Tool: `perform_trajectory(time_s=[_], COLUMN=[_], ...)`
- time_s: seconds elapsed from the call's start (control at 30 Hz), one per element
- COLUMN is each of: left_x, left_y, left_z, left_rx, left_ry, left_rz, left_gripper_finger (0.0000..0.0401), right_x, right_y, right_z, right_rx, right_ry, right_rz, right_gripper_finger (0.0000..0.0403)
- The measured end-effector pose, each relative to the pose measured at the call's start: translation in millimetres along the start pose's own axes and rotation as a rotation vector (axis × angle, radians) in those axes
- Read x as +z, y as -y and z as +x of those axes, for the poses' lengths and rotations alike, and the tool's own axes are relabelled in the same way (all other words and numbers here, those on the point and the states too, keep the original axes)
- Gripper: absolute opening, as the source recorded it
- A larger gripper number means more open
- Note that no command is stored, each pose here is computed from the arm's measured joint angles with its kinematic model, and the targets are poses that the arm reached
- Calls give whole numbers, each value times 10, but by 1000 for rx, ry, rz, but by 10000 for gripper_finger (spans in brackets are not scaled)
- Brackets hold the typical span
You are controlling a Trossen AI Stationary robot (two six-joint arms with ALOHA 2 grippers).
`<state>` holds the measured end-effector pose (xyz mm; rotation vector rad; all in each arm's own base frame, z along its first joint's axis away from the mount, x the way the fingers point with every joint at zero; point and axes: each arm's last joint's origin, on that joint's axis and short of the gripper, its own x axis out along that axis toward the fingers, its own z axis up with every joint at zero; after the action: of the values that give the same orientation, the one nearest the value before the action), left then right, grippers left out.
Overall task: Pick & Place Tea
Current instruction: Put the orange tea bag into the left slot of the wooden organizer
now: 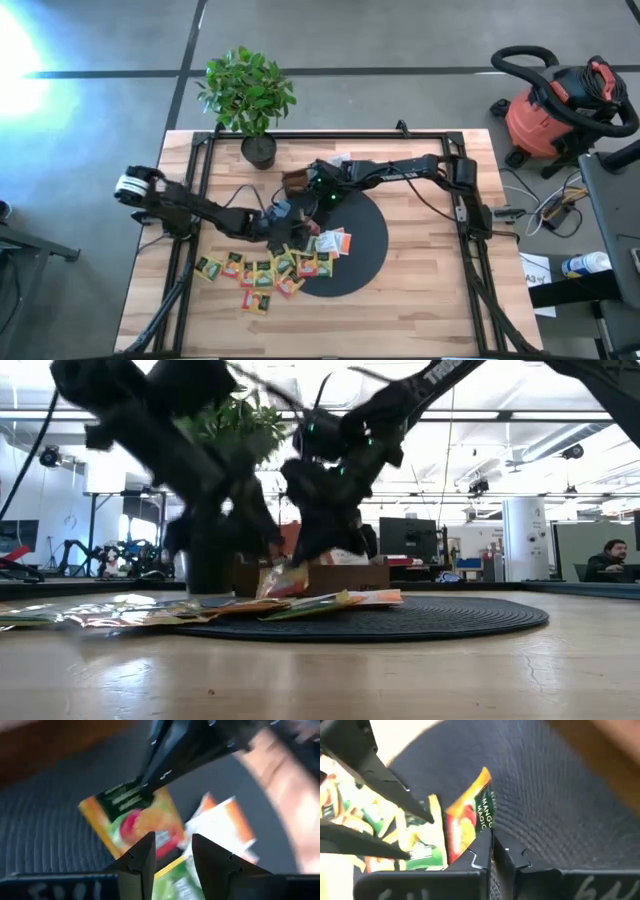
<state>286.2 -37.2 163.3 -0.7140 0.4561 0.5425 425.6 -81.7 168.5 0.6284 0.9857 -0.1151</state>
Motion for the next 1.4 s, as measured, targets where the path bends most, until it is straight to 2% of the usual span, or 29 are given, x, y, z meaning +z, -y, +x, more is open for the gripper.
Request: perform_trajectory(time_s=[0.2, 0.3, 0.5, 0.8, 0.93, 1.4], left_x=[214, 256, 318, 358, 358, 353], left_y=[169, 182, 201, 254, 264, 254], left_z=[-483, -718, -1015, -1114, -1125, -1134], left_rx=[4, 44, 30, -1, -1, 16], left_ry=[125, 189, 300, 324, 334, 356], left_rz=[4, -7, -94, -114, -115, -119], left_gripper_finger=[103, 103, 103, 103, 103, 103], right_x=[178, 311, 578, 886, 941, 959], right_y=[-221, -196, 58, 286, 327, 561], right_z=[-477, -658, -681, -495, -455, -63], right_rx=[-94, -146, -150, -154, -171, -129], right_ry=[175, 240, 269, 233, 206, 132], right_rz=[-318, -449, -479, -550, -586, -551], right_gripper_finger=[8, 8, 8, 8, 8, 8])
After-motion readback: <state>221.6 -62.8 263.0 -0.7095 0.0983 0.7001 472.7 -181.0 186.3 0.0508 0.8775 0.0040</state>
